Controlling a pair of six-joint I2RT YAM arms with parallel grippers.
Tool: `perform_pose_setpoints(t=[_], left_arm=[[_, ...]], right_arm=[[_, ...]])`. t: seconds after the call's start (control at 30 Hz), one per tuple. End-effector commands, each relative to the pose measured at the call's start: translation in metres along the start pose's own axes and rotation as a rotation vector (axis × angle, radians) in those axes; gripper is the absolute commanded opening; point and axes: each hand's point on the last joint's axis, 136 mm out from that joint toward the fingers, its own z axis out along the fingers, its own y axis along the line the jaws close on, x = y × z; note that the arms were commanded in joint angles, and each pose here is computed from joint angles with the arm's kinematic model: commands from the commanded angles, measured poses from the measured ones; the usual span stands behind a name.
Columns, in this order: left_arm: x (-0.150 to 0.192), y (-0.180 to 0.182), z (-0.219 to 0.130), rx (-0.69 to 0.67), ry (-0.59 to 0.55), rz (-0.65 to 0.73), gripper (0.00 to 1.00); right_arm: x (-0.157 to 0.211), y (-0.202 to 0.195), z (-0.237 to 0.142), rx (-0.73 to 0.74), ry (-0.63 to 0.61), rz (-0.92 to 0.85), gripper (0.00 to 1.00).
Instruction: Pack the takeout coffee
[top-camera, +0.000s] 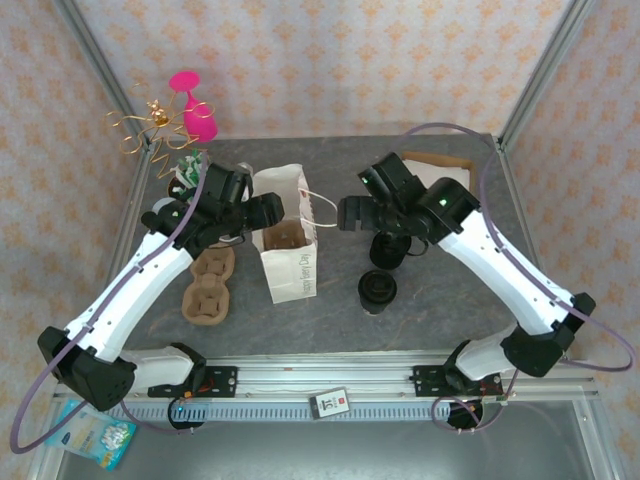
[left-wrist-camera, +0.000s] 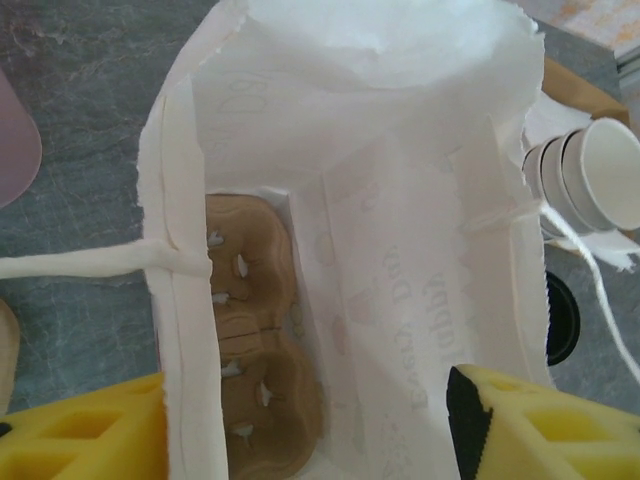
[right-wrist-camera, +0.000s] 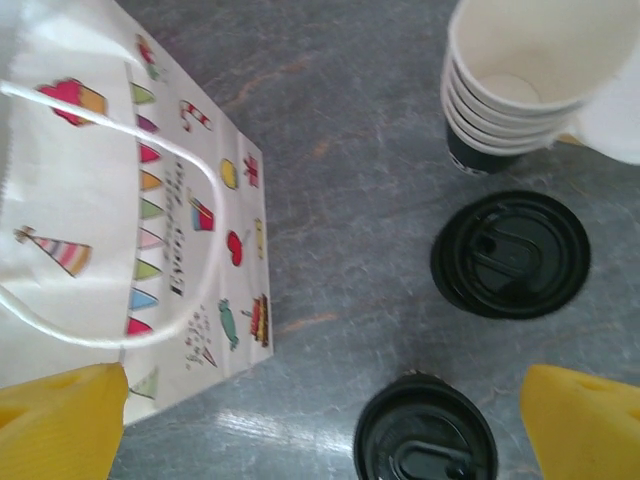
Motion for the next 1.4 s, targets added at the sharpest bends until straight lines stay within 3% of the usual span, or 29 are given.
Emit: perform_pose_setpoints(t=[0.0,0.17,0.47,0.93,1.37], left_arm=[[0.000,0.002,-0.013,0.002,-0.012,0.061,0.72],[0.003,0.000,-0.015,0.027,-0.010,0.080,0.75],[0.006,0.005,-0.017,0.026,-0.024,0.111,0.81],[0.004,0.011,-0.023,0.009,-0.058,0.099,0.82],[0.007,0.016,-0.018,-0.011,-0.052,0.095,0.82]], right_arm=[[0.016,-0.034,-0.005,0.131,0.009,0.042,1.00],[0.045,-0.065,0.003,0.221,0.045,0.070,1.00],[0.094,-0.065,0.035,0.167,0.104,0.134,0.97],[0.119,-0.058,0.070,0.200,0.157,0.119,0.96],[0.140,-0.056,0.095,0.209,0.246,0.068,0.87]])
